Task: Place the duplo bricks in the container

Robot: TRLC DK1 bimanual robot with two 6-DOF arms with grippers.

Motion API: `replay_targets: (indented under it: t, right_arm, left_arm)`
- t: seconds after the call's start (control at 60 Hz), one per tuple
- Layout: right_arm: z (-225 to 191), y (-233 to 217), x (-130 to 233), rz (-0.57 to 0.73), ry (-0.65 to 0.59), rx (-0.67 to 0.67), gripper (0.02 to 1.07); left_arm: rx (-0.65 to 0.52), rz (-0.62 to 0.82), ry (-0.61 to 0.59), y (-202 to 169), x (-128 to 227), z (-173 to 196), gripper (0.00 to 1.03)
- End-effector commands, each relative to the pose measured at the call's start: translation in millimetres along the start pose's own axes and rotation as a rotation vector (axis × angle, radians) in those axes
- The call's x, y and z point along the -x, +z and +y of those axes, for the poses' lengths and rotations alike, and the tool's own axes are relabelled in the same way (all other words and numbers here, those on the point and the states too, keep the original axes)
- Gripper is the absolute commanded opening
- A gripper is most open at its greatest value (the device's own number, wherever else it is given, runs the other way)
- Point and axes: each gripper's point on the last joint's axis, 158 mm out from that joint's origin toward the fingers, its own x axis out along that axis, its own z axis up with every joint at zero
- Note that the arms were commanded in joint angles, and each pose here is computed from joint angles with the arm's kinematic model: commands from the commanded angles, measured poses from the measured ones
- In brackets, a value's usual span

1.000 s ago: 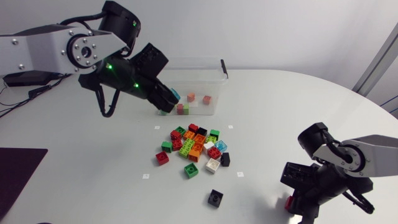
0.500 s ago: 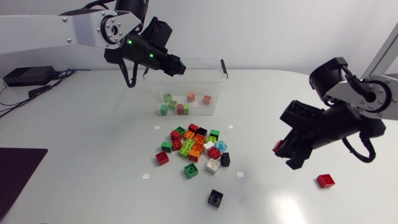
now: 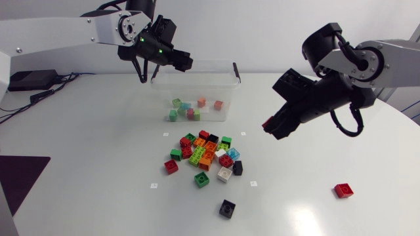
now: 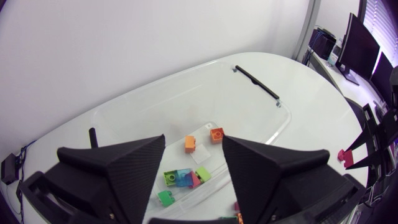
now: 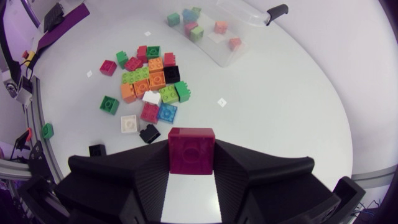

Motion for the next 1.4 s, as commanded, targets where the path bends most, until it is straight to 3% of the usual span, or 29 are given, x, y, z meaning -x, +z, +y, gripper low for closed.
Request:
replay_targets:
  t: [0.0,0.133,0.25,0.617,1.383]
  right_arm:
    - [-5.4,22.8,-1.2,-0.040,-0.003,-0.029,0.31]
    - [-14.9,57.0,6.5,-0.115,-0.025,-0.042,0.31]
    - [-19.0,83.6,10.6,-0.171,-0.038,-0.044,0.31]
    - [-22.2,157.8,3.4,-0.295,-0.053,-0.042,0.31]
    - [-64.1,246.4,-84.4,-0.369,-0.139,-0.061,0.31]
  left_arm:
    - [0.029,0.001,0.017,0.2,-1.5,8.7,0.92]
    - [0.027,0.004,0.029,2.1,30.7,10.7,0.92]
    - [0.024,0.105,0.012,-21.5,62.7,-0.4,0.92]
    - [-0.004,0.550,-0.132,-169.6,111.5,-75.8,0.92]
    - [-0.006,1.113,-0.202,-315.2,180.8,-147.8,0.92]
